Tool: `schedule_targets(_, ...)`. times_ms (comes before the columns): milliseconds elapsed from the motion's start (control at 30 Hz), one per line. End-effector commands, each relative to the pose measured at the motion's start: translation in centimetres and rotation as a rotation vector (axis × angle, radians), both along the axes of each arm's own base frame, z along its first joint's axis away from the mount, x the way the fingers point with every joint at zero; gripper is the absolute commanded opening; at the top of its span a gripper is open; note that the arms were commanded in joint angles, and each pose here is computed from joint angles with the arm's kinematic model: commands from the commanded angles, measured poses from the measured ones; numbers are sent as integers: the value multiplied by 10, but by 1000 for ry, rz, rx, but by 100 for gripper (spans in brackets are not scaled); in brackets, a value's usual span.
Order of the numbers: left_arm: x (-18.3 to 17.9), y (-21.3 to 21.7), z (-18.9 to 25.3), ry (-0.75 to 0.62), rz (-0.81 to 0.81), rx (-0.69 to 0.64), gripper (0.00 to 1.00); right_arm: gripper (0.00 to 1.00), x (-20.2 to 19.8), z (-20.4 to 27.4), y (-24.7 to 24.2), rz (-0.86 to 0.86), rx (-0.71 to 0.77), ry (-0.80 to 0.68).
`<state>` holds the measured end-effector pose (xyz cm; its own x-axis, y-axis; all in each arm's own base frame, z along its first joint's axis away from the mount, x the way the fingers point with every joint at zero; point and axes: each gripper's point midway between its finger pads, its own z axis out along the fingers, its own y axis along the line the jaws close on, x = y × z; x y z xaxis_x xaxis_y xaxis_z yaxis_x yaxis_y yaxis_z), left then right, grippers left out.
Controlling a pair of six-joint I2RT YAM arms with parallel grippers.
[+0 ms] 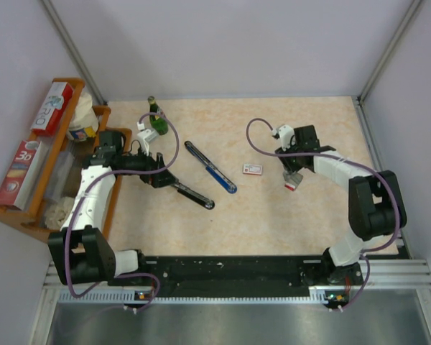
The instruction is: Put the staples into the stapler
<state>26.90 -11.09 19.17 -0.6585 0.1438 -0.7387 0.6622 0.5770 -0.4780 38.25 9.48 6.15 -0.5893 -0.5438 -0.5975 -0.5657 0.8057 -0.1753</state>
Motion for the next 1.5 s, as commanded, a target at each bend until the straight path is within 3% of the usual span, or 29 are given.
schedule_targets(0, 1, -2, 2, -26, -19, -27, 99, 45, 24, 6, -7, -72, -28, -70)
schedule_targets(300, 2, -1, 1, -26, -21, -27, 99, 43, 14, 5, 9, -5, 43, -25)
schedule_targets(1467, 1, -2, 0, -20, -26, -35, 99, 36, 3, -10, -13, 43, -18, 64)
